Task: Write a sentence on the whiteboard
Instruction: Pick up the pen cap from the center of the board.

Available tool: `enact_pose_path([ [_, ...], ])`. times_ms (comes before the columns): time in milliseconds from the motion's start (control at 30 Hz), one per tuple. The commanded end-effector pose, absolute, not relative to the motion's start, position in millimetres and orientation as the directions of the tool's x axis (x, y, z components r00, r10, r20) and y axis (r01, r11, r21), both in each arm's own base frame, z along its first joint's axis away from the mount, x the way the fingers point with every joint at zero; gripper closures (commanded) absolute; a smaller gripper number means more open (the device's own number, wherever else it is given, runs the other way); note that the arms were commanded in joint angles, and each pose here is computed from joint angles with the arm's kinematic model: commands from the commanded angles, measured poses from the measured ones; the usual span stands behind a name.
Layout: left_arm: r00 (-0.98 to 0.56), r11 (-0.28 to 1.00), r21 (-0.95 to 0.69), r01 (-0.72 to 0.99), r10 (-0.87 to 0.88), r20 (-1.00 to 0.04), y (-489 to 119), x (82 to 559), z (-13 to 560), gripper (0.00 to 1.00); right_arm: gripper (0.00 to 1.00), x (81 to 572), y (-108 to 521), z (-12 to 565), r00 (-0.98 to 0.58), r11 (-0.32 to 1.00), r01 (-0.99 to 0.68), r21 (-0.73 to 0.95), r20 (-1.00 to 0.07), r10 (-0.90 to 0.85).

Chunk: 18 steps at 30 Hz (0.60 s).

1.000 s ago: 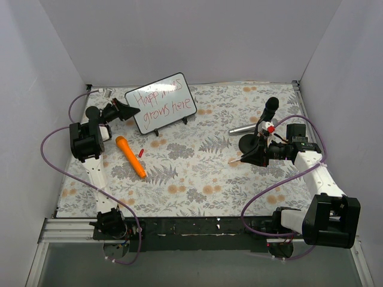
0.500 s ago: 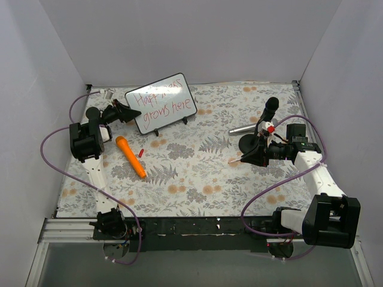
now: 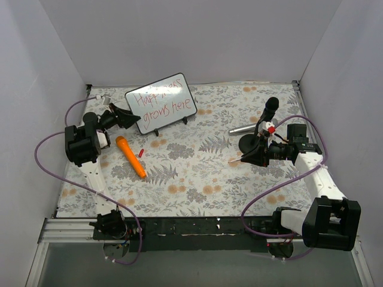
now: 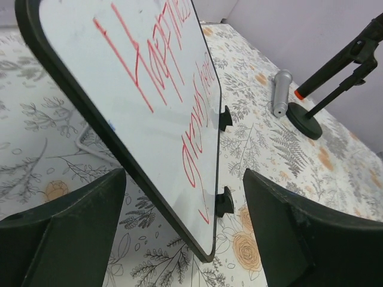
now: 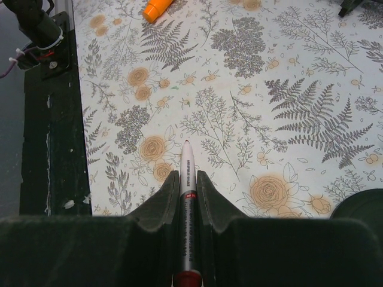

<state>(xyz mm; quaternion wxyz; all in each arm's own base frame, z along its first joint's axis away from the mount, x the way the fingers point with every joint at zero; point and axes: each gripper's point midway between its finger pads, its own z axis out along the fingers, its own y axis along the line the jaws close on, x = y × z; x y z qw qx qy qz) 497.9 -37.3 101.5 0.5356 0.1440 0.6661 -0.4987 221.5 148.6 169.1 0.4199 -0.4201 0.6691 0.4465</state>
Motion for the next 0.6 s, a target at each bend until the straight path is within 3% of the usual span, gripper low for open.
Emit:
enact_pose_path([
  [0, 0.011, 0.606, -0.124, 0.785, -0.214, -0.977, -13, 495, 177, 0.19, 0.99, 217, 152, 179, -0.25, 0.224, -0.952, 0.208, -0.951, -0.179],
  [100, 0.022, 0.646, -0.146, 0.749, -0.245, -0.969, -2, 490, 186, 0.1, 0.99, 216, 153, 181, -0.242, 0.218, -0.955, 0.201, -0.953, -0.181],
  [267, 0.026, 0.719, -0.192, 0.668, -0.28, -0.96, 14, 482, 202, 0.09, 0.99, 214, 154, 183, -0.225, 0.216, -0.959, 0.183, -0.955, -0.192],
  [433, -0.029, 0.843, -0.315, 0.436, -0.337, -0.941, 39, 473, 204, 0.09, 0.99, 217, 153, 185, -0.217, 0.239, -0.957, 0.166, -0.955, -0.202],
  [467, -0.11, 0.855, -0.369, 0.364, -0.354, -0.929, 38, 470, 189, 0.09, 0.99, 217, 153, 186, -0.218, 0.243, -0.956, 0.167, -0.955, -0.202],
  [533, -0.088, 0.897, -0.332, 0.292, -0.32, -0.943, 24, 464, 213, 0.09, 0.99, 217, 153, 188, -0.206, 0.248, -0.957, 0.153, -0.957, -0.205],
  [567, -0.188, 0.895, -0.388, 0.218, -0.352, -0.917, 19, 457, 194, 0.09, 0.99, 216, 154, 189, -0.202, 0.247, -0.957, 0.15, -0.958, -0.203],
])
